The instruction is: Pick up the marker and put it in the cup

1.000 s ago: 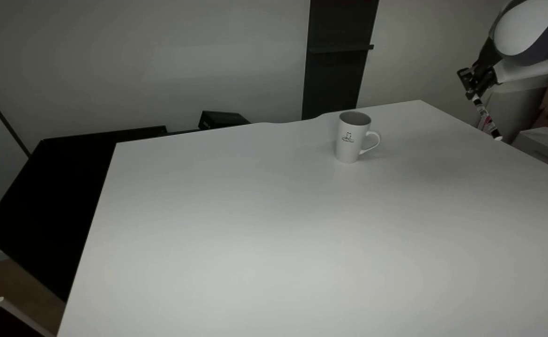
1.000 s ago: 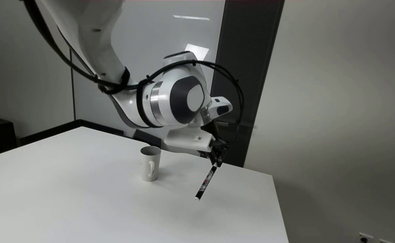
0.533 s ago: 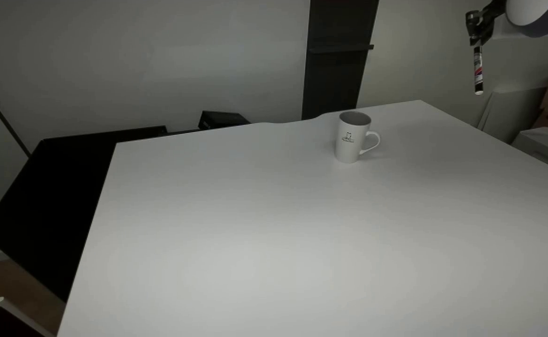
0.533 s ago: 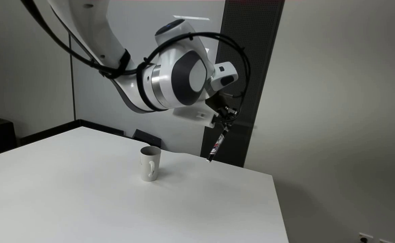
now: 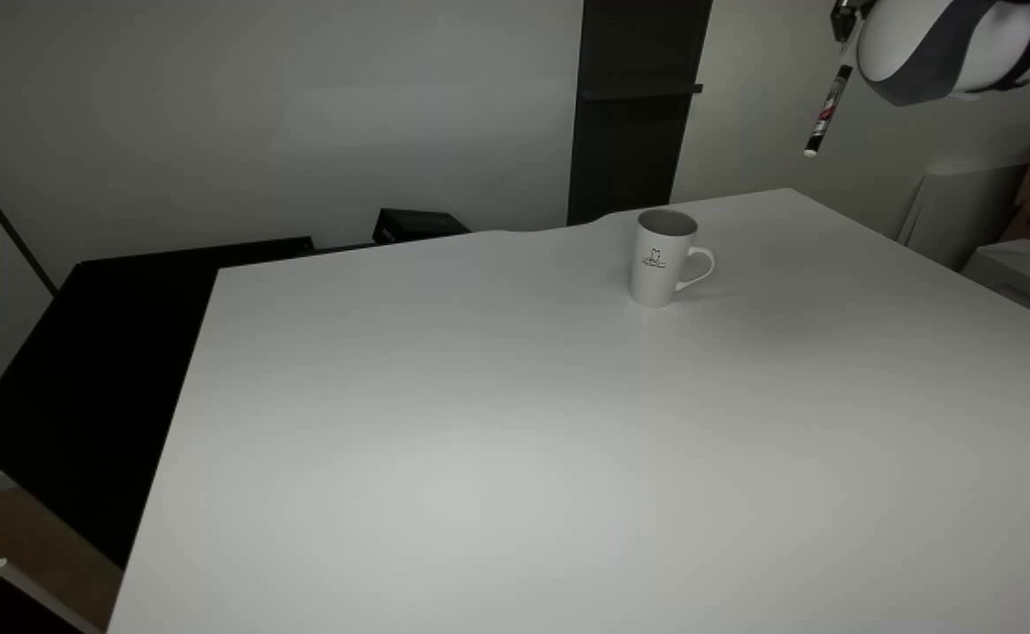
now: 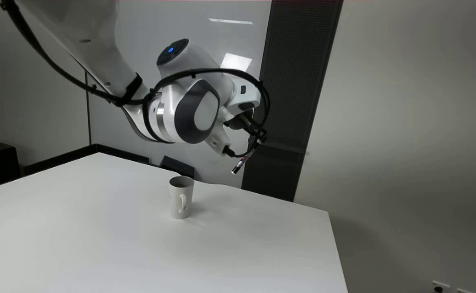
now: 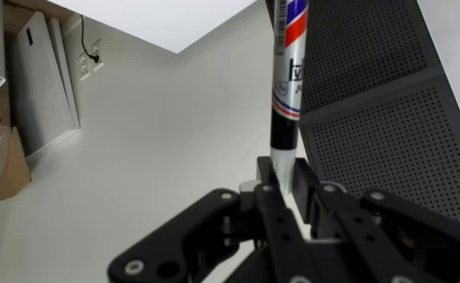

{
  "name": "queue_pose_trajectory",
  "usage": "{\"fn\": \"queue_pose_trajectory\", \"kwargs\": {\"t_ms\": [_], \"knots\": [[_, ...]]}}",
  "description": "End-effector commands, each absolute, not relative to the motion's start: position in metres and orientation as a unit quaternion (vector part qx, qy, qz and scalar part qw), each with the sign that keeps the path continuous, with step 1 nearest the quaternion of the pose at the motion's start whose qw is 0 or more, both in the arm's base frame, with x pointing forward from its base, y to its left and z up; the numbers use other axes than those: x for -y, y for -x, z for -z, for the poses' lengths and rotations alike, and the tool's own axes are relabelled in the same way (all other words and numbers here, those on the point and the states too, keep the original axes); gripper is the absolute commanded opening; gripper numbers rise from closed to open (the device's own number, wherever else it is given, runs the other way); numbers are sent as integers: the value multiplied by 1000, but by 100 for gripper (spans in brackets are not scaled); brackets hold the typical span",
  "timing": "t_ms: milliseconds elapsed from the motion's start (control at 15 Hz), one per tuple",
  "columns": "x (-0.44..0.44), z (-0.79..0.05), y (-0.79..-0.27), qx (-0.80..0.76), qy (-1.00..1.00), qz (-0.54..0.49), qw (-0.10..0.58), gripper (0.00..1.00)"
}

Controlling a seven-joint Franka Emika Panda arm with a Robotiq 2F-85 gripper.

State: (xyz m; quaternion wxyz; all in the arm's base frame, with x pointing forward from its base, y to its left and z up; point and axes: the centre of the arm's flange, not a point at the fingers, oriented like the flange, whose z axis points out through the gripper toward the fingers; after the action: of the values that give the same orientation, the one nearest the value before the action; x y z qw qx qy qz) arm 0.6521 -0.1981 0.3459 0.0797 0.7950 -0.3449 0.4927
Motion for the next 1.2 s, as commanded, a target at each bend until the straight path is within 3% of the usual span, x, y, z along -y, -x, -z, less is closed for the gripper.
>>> {"fn": "queue_pose_trajectory", "kwargs": {"t_ms": [0, 533, 1133], "knots": [[159, -332, -671, 382, -737, -556, 51, 7], [64, -306, -711, 376, -724, -579, 3, 7], [42, -254, -708, 345, -769, -537, 38, 7]]}}
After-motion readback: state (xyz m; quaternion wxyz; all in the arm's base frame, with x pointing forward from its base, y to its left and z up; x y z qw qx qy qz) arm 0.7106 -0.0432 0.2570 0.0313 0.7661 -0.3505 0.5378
